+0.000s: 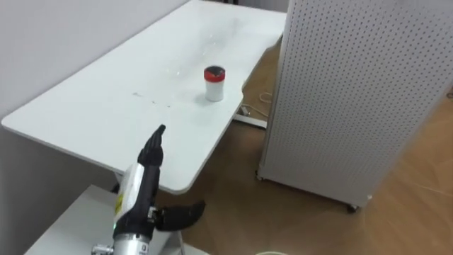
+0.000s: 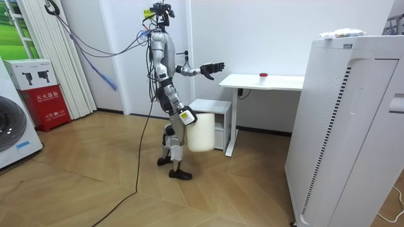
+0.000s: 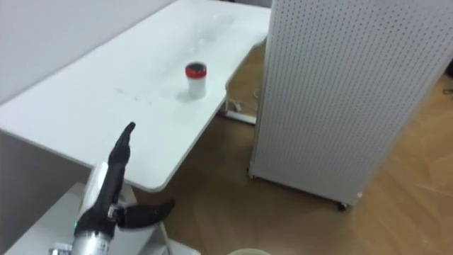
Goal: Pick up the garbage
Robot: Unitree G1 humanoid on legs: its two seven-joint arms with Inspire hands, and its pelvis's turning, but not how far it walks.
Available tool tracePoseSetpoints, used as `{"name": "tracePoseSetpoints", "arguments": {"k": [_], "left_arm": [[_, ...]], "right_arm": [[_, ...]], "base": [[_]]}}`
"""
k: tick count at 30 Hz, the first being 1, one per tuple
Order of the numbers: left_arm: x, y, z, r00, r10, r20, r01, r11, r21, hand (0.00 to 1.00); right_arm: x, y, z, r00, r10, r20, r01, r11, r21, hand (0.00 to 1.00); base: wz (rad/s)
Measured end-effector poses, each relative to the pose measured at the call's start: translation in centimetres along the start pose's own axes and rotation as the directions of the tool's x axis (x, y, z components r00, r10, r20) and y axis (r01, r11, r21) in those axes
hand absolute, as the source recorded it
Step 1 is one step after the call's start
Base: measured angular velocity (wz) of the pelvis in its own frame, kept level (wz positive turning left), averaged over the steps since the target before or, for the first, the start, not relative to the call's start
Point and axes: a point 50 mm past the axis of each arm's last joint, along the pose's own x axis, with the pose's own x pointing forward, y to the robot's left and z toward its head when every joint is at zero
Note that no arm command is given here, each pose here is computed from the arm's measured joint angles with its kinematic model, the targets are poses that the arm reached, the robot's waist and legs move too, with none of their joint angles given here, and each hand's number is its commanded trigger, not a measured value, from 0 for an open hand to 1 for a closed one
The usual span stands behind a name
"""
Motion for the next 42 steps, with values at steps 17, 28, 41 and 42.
{"name": "tracePoseSetpoints", "arguments": {"k": [17,28,41,42], "left_arm": [[0.3,1.5,-0.4,0.997,0.072,-0.013,-0.073,0.996,-0.058,0.00],[0.3,3.3,-0.5,0.989,0.151,-0.002,-0.151,0.988,-0.029,0.00],[0.9,3.8,0.3,0.980,0.197,0.039,-0.195,0.980,-0.043,0.00],[0.8,3.8,0.3,0.978,0.207,0.038,-0.206,0.978,-0.042,0.00]], "right_arm": [[-0.6,-2.1,-0.2,0.999,-0.051,-0.010,0.050,0.998,-0.026,1.00],[-1.0,-2.7,-1.1,0.994,-0.093,-0.057,0.090,0.995,-0.048,1.00],[-0.7,-1.8,0.1,0.998,-0.057,0.001,0.057,0.996,-0.065,1.00],[-0.7,-1.8,0.1,0.998,-0.060,0.001,0.060,0.996,-0.064,1.00]], "base": [[-0.36],[-0.46],[0.05],[-0.05]]}}
